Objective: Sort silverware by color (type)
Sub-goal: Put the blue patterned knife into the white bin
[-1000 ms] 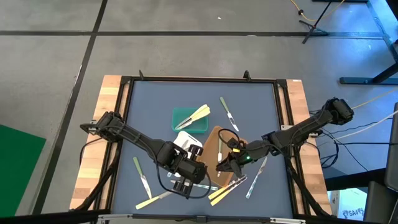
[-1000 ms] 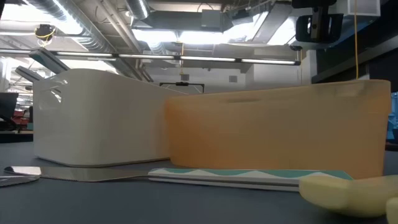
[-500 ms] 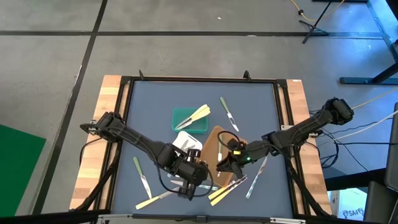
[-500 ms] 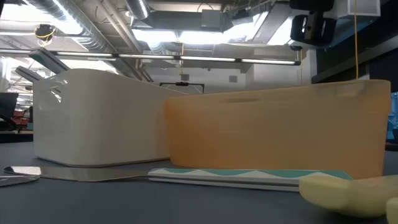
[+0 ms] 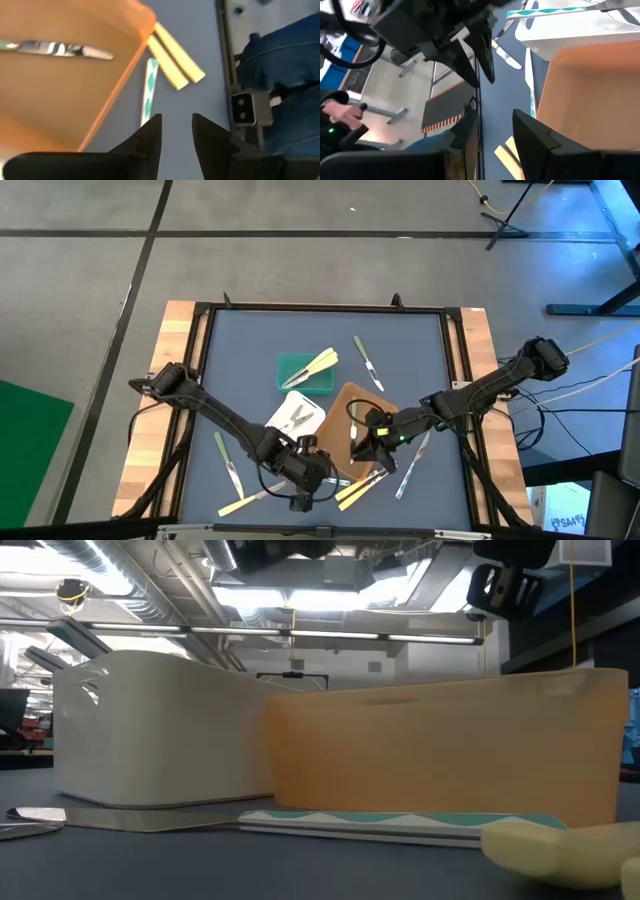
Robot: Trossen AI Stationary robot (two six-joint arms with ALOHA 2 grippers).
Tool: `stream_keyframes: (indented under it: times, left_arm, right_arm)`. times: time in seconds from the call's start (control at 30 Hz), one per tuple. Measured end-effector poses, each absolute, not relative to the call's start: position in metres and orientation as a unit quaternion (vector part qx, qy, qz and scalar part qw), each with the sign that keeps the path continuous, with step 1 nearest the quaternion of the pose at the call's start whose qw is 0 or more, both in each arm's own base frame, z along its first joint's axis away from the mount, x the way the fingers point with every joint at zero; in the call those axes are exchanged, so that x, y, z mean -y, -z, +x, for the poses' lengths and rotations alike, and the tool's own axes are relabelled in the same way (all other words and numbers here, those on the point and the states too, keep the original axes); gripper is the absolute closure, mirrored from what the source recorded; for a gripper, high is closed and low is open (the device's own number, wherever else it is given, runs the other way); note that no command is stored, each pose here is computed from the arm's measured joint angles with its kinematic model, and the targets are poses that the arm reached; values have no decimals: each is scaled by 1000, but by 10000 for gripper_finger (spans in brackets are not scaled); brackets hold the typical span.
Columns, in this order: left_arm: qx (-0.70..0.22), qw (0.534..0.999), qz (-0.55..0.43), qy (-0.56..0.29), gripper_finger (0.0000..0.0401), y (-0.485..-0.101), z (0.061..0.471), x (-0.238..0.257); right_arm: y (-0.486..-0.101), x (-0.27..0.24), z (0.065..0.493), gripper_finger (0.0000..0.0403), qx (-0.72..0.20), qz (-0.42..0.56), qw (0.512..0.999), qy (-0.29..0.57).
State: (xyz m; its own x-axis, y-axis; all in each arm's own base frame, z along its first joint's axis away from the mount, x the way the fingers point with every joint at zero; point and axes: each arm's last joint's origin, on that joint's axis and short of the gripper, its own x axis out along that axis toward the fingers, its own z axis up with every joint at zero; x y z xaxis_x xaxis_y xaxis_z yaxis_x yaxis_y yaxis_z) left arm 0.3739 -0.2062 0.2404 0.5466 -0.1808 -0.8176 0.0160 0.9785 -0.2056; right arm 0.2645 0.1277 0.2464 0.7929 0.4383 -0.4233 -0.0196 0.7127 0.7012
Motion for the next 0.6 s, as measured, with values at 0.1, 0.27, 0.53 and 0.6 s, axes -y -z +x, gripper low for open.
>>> stream_keyframes:
  times: [0.1,0.27,0.53,0.6]
  left_arm:
    - [-460,881,-91,65,300,-227,373,209]
    - [-453,886,-84,50,299,-209,370,207]
    - [-442,892,-82,42,299,-189,366,204]
    - [-440,893,-83,43,299,-187,365,204]
  right_arm:
    - [-246,-128,264,292,-298,355,875,-140]
    - [-246,-128,264,292,-298,342,879,-147]
    - [-246,-128,264,292,-297,342,879,-147]
    - [-246,-128,264,292,-297,341,880,-146]
